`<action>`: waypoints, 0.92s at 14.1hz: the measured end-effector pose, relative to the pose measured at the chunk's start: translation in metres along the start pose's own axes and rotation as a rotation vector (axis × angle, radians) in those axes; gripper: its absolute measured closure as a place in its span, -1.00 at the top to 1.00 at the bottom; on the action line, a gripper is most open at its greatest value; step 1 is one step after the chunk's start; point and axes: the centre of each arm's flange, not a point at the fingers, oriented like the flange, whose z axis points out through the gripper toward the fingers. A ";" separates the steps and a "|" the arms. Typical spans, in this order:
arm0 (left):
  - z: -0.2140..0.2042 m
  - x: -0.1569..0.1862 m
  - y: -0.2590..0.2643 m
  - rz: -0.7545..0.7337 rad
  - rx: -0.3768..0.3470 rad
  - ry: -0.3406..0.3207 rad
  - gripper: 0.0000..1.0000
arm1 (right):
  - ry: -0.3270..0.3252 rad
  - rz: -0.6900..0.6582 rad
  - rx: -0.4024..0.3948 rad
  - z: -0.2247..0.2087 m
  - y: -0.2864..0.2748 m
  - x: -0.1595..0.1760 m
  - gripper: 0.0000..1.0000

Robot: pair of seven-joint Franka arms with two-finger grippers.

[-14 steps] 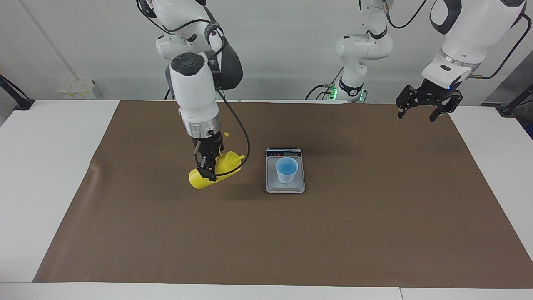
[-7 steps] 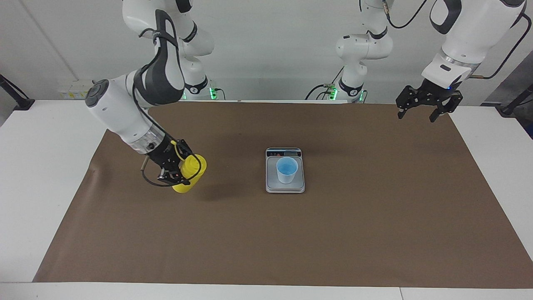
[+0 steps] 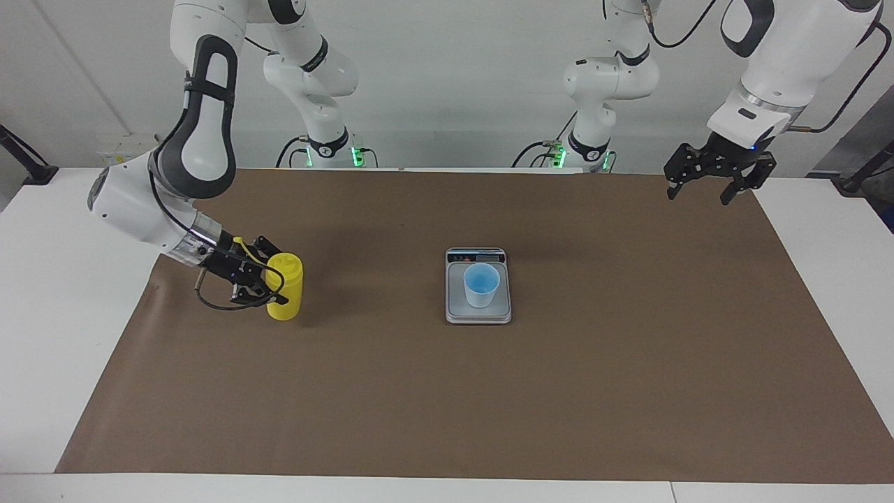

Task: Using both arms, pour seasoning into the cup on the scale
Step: 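Carry the yellow bottle back to its starting spot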

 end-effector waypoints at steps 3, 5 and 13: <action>0.000 0.000 0.000 0.000 0.000 0.000 1.00 | -0.091 0.026 -0.026 0.009 0.006 0.041 0.11; 0.000 0.000 0.000 0.000 0.000 0.000 1.00 | -0.110 0.026 -0.030 0.012 0.007 0.049 0.08; 0.000 0.000 0.000 0.000 0.000 0.000 1.00 | -0.097 -0.009 -0.011 -0.001 0.006 0.041 0.53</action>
